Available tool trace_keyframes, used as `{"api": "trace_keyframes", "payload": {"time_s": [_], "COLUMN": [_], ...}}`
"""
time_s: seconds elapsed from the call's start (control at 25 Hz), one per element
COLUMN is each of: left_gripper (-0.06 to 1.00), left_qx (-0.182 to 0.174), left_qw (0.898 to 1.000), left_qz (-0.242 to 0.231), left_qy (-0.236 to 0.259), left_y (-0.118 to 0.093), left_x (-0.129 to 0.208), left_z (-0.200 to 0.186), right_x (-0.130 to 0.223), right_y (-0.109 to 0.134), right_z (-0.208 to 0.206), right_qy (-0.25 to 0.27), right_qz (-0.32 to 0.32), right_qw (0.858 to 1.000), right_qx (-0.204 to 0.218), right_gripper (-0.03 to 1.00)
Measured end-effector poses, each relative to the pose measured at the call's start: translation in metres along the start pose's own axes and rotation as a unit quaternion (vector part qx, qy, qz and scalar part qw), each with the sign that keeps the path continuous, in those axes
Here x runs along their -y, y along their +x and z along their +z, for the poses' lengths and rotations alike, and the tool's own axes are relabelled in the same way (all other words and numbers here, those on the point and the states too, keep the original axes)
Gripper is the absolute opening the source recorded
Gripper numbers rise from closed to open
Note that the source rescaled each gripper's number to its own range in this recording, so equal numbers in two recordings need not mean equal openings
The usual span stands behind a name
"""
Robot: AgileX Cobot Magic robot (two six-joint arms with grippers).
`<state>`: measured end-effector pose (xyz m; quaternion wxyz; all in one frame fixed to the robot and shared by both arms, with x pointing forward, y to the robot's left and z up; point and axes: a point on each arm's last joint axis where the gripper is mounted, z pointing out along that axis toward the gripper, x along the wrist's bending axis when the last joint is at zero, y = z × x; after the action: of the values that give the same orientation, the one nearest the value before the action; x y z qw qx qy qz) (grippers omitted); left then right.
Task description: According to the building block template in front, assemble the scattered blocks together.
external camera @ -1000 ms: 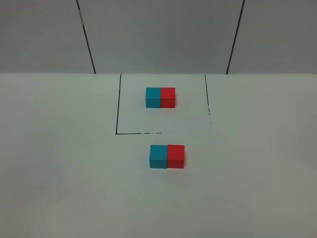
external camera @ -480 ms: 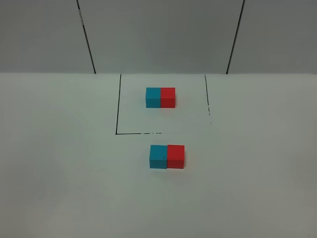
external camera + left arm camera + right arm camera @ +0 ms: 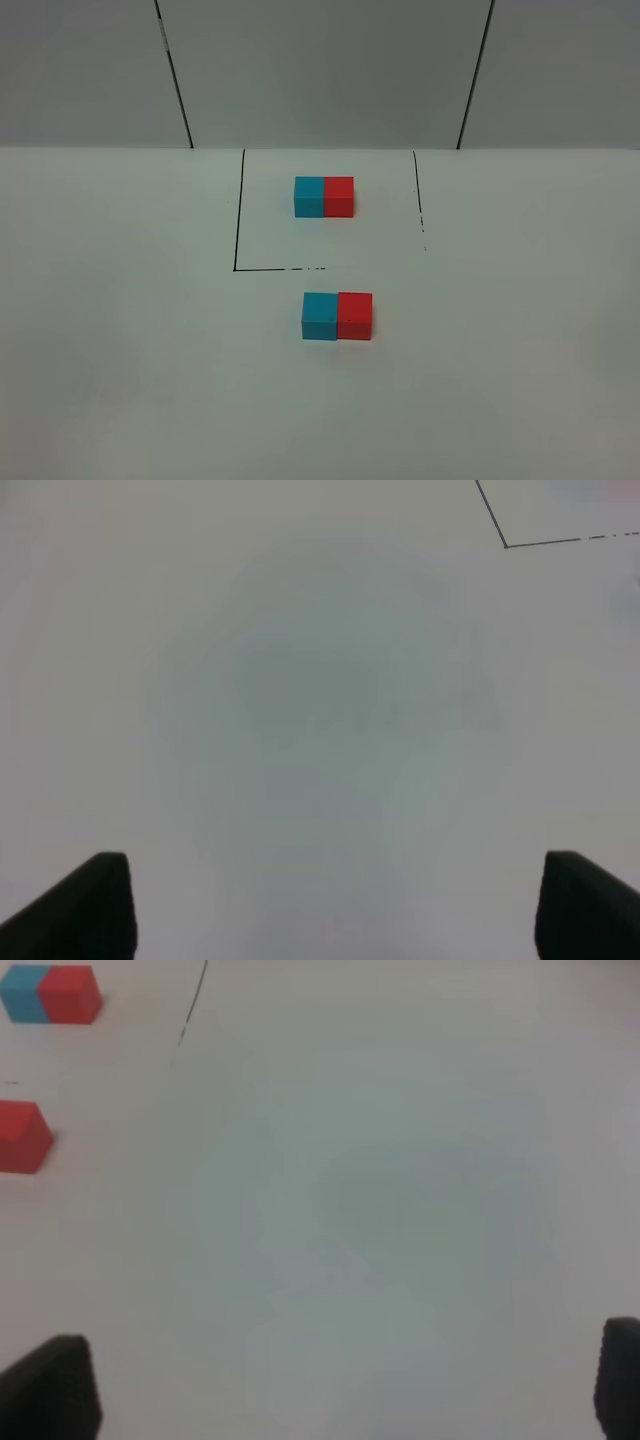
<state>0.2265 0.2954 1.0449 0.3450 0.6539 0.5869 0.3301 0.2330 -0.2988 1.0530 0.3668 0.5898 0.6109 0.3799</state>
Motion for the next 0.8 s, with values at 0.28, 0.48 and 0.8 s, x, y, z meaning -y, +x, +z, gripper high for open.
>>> {"api": "trace_keyframes", "payload": {"time_s": [0.28,0.48,0.8], "left_gripper": [0.69,0.69,0.69], "left_qx": [0.000,0.000,0.000], "left_qw": [1.000,1.000,1.000], "left_qz": [0.000,0.000,0.000], "left_qy": [0.000,0.000,0.000], "left_y": [0.0000,0.0000,0.0000], "left_x": [0.0000,0.0000,0.0000], "left_z": [0.0000,0.0000,0.0000], "right_x": [0.0000,0.0000,0.0000], "right_y": [0.0000,0.0000,0.0000], "right_z": [0.0000,0.0000,0.0000], "right_qy": [0.000,0.000,0.000], "right_qz": [0.000,0.000,0.000], "right_qw": [1.000,1.000,1.000], "right_qx": [0.001,0.001,0.001], "right_gripper": [1.00,1.00,1.00]}}
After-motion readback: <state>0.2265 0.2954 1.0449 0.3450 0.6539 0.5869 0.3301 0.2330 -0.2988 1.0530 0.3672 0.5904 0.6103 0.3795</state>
